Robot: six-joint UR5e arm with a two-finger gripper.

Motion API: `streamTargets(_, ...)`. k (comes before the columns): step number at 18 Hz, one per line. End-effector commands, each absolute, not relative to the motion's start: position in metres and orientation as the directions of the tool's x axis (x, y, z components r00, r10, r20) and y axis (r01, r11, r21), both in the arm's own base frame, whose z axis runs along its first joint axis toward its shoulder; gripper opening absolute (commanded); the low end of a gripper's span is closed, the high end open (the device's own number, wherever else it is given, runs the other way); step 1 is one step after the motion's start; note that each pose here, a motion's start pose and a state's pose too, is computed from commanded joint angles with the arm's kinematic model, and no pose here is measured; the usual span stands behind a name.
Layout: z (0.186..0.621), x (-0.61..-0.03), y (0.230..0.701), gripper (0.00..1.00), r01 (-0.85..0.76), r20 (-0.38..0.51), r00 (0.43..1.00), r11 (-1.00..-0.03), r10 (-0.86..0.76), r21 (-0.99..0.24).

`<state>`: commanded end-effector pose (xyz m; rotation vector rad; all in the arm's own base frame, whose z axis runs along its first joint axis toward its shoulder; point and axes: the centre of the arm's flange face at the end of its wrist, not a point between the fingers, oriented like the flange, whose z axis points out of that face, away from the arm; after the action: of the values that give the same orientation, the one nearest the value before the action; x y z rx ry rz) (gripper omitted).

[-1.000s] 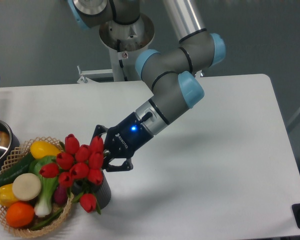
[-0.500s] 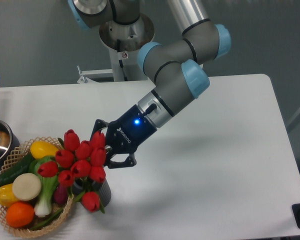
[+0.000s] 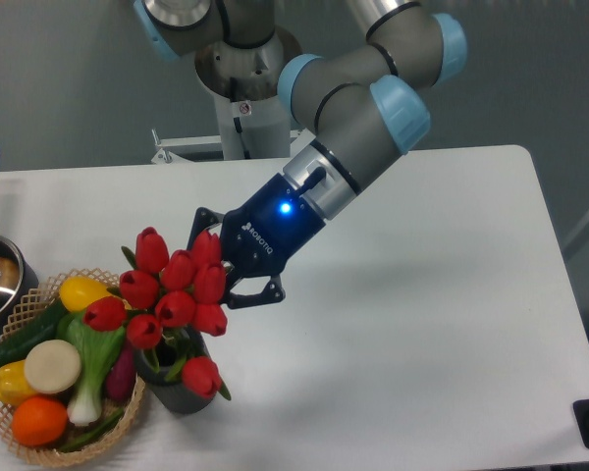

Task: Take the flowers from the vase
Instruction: 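Lift the tulip bunch up out of the grey vase, then carry the held tulips away from the vase and hold them up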

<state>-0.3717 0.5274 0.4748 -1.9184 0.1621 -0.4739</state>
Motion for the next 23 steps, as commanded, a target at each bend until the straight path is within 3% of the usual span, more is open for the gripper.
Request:
streamTargets(9, 0.507, -0.414, 0.494, 0.01, 0.256, 0.349, 0.889, -0.311, -0.296, -0.915)
streamTargets(15, 0.514, -0.446, 0.461, 0.0, 0.266, 0.335, 0.908, -0.27, -0.252, -0.925)
streamTargets(20, 0.505, -0.48, 0.429, 0.0, 0.203, 0.255, 0.947, -0.249, -0.196, -0.947)
streamTargets(23, 0.479, -0.501, 0.42, 0.0, 0.1, 0.143, 0.986, -0.376, -0.09, -0.921)
